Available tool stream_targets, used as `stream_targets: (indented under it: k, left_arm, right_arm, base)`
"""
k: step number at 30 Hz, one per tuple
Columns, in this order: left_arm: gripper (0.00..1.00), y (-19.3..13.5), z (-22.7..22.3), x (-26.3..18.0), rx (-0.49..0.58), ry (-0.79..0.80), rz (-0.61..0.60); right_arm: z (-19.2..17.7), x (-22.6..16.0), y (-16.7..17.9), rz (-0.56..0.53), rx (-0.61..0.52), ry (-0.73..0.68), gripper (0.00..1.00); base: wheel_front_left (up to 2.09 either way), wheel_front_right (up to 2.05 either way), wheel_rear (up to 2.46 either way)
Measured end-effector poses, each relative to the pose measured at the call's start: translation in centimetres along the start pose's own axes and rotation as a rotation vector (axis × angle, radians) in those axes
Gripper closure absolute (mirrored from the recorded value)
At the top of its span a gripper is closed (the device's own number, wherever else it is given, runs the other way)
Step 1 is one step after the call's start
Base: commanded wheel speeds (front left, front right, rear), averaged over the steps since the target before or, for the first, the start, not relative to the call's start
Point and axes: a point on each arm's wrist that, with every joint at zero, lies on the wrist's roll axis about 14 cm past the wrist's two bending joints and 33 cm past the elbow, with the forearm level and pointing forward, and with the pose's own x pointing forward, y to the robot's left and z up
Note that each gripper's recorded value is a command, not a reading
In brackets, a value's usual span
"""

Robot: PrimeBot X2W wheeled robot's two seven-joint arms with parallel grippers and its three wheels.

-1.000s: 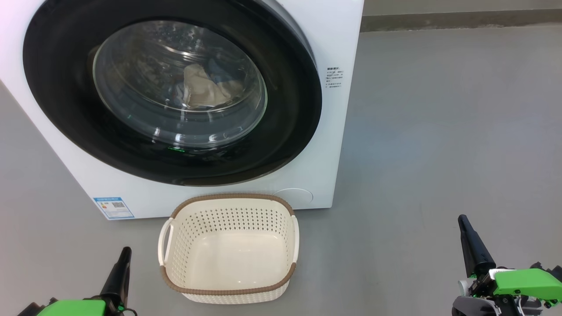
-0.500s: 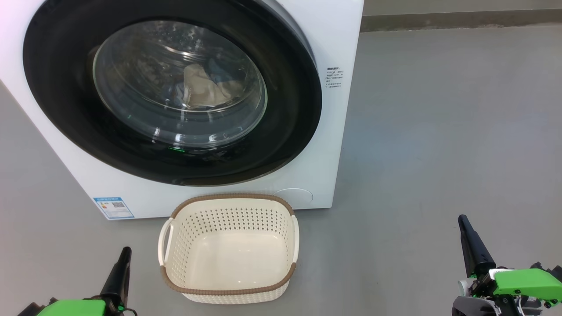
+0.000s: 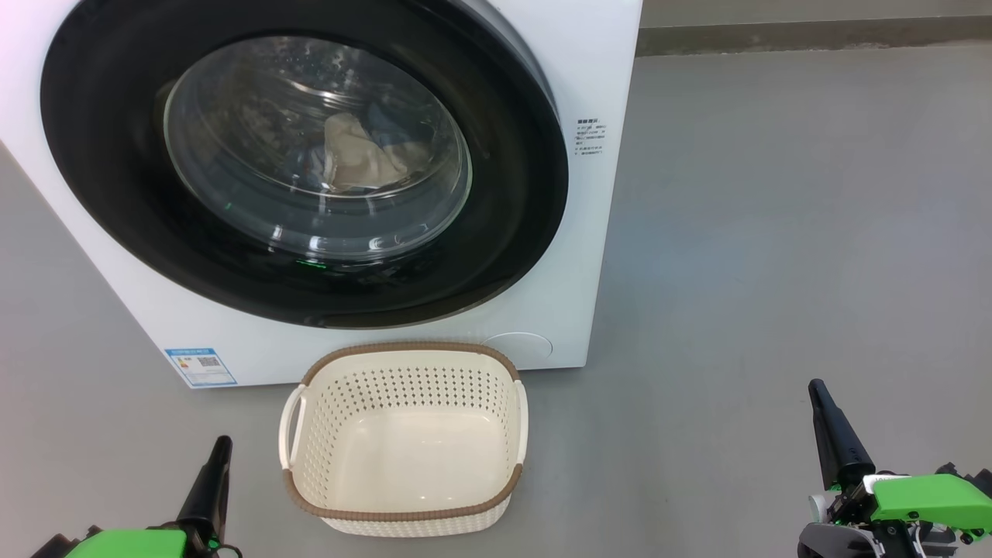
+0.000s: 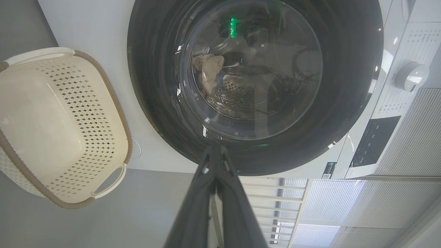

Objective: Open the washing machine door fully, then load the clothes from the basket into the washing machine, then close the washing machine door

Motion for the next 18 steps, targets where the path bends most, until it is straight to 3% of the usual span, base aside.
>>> stream_targets:
  k: [18]
  left_arm:
    - [1.00,0.00,0.00,0.00,0.000,0.000,0.000]
  right_arm:
    - [0.00,0.00,0.00,0.000,0.000,0.000,1.00]
  base:
    - [0.00,0.00,0.00]
